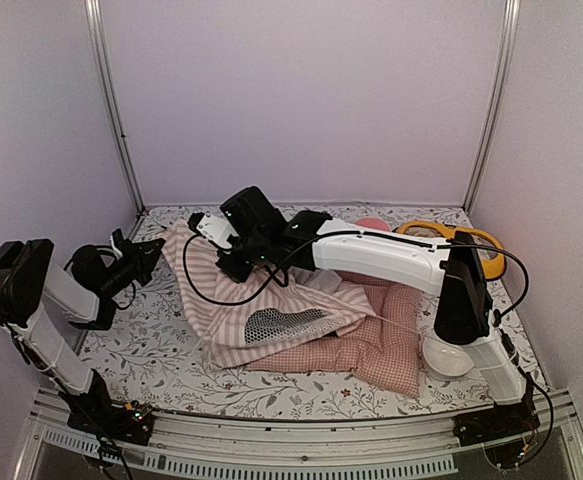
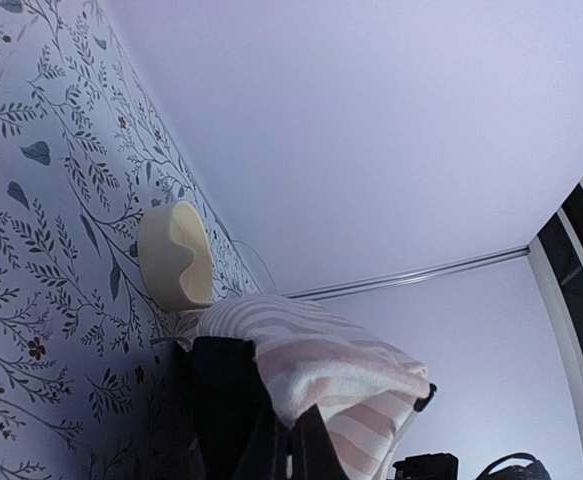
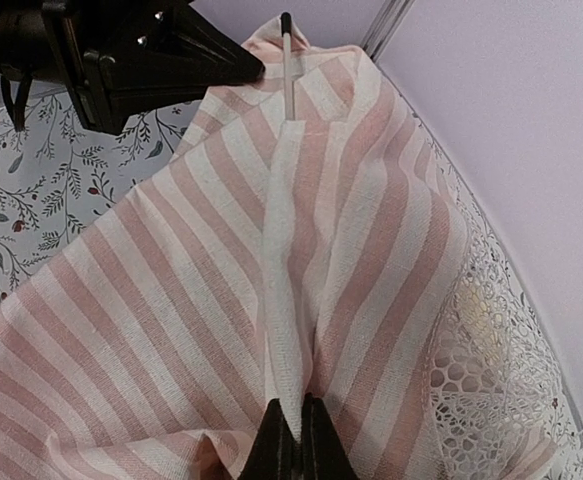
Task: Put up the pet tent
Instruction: Insert the tent pole into the pole socket of the pet tent.
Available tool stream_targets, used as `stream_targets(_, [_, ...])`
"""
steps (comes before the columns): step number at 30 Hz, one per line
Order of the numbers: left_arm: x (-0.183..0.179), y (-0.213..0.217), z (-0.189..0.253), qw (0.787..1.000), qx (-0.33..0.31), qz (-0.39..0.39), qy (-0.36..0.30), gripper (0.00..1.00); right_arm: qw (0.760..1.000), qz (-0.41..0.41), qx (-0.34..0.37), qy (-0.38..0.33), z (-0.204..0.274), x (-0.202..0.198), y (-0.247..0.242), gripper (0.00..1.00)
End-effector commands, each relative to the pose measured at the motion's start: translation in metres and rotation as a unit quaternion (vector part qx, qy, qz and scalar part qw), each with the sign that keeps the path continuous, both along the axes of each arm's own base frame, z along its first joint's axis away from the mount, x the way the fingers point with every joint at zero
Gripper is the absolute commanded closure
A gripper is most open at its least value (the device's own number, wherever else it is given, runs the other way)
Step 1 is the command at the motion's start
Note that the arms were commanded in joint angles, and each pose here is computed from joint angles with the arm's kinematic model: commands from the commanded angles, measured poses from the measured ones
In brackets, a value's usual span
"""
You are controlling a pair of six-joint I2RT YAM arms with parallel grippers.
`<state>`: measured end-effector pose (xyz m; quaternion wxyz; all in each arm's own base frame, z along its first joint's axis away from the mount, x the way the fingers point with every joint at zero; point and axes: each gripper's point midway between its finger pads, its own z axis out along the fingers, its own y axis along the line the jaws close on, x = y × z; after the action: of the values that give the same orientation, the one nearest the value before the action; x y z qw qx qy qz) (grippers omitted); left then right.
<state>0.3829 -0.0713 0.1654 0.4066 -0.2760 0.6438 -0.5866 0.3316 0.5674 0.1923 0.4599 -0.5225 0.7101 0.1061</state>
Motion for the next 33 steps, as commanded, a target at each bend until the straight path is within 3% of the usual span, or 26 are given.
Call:
stream_targets(1, [-0.003,0.002,0.016,0.999,0.009,0.002,-0.036,1.0,1.0,-0.008,0.005,0.008,0.006,0.002,-0.005,1.0])
stream_targets(26, [-0.005,0.002,0.027,0.998,0.027,-0.001,-0.059,1.0,1.0,-0.01,0.0,0.017,0.001,0.002,-0.007,1.0])
stream_targets(33, [-0.008,0.001,0.027,0.996,0.058,-0.001,-0.062,1.0,0.999,-0.027,0.015,0.03,0.007,0.013,-0.015,1.0])
